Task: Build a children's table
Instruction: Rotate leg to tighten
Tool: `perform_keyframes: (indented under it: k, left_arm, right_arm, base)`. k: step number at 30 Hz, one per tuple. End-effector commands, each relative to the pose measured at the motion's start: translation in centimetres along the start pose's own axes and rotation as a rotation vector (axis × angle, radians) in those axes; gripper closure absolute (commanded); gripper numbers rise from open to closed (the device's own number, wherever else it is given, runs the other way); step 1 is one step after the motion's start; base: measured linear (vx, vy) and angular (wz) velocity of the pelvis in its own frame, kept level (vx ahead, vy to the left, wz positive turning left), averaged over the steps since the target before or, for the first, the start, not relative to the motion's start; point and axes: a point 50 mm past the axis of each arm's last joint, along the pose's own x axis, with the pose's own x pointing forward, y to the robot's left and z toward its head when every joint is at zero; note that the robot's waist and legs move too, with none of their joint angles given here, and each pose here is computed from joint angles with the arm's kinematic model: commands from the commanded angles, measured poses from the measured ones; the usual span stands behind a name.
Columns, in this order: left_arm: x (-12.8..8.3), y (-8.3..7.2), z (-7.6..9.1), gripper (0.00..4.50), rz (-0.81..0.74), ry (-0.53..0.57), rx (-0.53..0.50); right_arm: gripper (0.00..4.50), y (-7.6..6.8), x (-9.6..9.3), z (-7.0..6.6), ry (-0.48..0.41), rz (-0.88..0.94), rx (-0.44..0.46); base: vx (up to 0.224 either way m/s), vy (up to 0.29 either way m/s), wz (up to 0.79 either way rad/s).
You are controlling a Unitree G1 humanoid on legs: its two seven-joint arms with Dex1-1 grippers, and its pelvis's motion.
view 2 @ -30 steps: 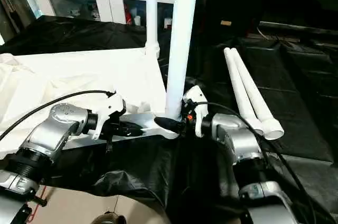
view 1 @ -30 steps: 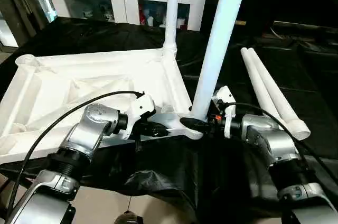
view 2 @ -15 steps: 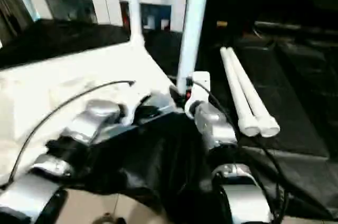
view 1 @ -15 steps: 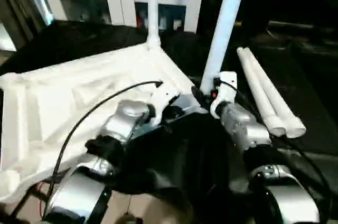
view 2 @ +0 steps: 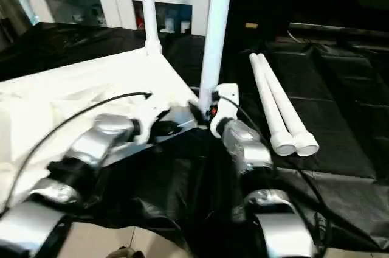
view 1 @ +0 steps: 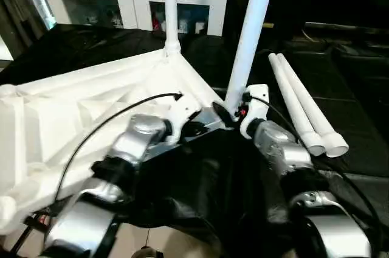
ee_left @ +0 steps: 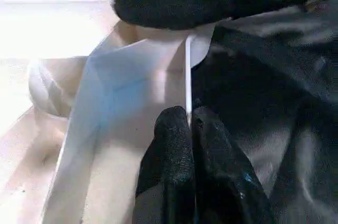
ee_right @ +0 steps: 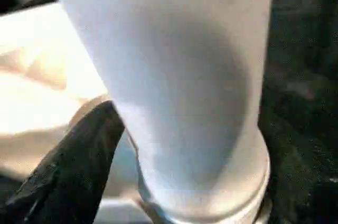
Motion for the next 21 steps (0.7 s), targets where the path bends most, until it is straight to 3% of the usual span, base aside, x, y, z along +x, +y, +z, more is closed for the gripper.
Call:
perform_keyframes:
  k: [1,8,11,15,17,21]
  left_arm:
    - [0.3,-1.3,1.6,4.5,-0.118,-0.097,0.07]
    - [-1.6,-1.6,0.2,4.5,-0.238,-0.064,0.086]
    - [-2.5,-1.6,-0.6,4.5,-0.281,-0.042,0.088]
    - [-2.9,-1.7,-0.8,4.5,-0.297,-0.033,0.093]
    - [-3.6,-1.9,-1.0,4.5,-0.343,-0.017,0.092]
    - [-3.9,-1.9,-1.2,4.5,-0.347,-0.01,0.092]
  right_arm:
    - [0.55,1.3,-0.1,-0.6,0.05,0.152,-0.029]
    - [0.55,0.3,-2.5,-0.5,0.11,0.334,-0.104]
    - [0.55,0.4,-3.9,-0.9,0.176,0.463,-0.14]
    - [0.55,0.6,-4.3,-1.0,0.197,0.5,-0.148]
    - [0.89,0.9,-4.6,-1.2,0.219,0.549,-0.151]
    - [1.03,1.2,-4.6,-1.3,0.221,0.566,-0.146]
  base:
    - [0.0,0.0,0.0]
    - [0.0,0.0,0.0]
    - [0.0,0.0,0.0]
    - [0.0,0.0,0.0]
    - [0.0,0.0,0.0]
    - [0.0,0.0,0.0]
